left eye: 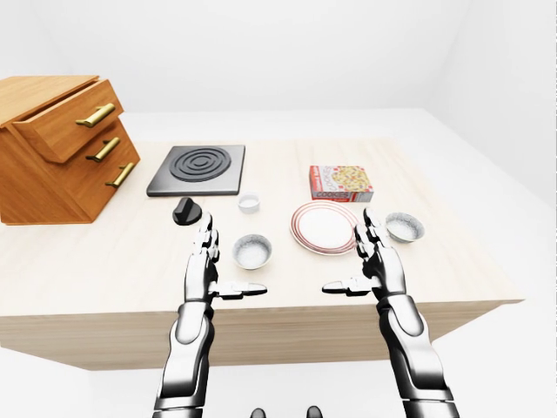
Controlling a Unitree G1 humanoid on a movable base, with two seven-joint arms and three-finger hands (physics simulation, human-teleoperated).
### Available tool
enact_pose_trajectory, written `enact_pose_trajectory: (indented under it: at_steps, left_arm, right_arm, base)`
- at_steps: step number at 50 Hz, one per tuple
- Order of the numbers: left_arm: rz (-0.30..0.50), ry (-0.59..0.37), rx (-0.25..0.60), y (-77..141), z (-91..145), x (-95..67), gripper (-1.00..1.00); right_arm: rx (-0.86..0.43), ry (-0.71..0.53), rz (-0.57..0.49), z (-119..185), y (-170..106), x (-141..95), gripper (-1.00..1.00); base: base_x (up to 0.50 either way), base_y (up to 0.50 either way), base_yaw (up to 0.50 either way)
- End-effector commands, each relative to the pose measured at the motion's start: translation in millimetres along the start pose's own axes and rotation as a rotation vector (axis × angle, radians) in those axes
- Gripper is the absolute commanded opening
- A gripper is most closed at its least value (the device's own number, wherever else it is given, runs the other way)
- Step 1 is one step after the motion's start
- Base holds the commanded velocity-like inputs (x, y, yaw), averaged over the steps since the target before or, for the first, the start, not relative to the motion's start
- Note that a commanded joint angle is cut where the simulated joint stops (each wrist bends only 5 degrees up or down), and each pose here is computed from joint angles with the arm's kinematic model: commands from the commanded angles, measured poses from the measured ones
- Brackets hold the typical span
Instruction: Pick the akita bowl next to the plate and place it on the plate.
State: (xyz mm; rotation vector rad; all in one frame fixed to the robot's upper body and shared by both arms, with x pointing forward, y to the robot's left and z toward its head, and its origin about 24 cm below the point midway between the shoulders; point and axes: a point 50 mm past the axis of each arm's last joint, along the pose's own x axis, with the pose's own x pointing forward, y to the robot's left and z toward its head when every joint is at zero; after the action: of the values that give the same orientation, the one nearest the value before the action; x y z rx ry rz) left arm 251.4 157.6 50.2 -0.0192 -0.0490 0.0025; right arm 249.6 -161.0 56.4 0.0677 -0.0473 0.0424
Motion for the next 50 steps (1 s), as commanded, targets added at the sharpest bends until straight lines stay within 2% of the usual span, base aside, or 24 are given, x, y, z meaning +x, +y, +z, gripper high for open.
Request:
enact_pose_trajectory:
  at_steps: [1, 11, 14, 17, 50]
  left_arm:
    - [0.000, 0.002, -0.004, -0.2, 0.1, -0.1, 1.00]
    - [0.000, 0.004, -0.006, -0.1, -0.6, 0.1, 1.00]
    - [0.002, 0.007, -0.011, 0.2, -0.7, 0.2, 1.00]
    - [0.002, 0.008, -0.013, 0.1, -1.2, 0.1, 1.00]
    - [0.004, 0.011, -0.017, 0.6, -0.8, 0.6, 1.00]
  right_arm:
    - [0.003, 0.003, -0.002, -0.4, -0.4, 0.6, 1.00]
    - [-0.001, 0.006, -0.010, 0.2, -0.7, 1.1, 1.00]
    - [-0.051, 0.013, -0.042, -5.3, -1.8, 5.1, 1.00]
    - [-0.035, 0.021, -0.057, -5.8, -2.2, 8.7, 1.00]
    - [-0.058, 0.022, 0.004, -2.8, 5.3, 5.4, 1.00]
  base:
    - [-0.02, -0.34, 0.00]
    - [-0.02, -0.31, 0.00]
    - [0.00, 0.00, 0.00]
    - [0.00, 0.00, 0.00]
    - [0.03, 0.00, 0.00]
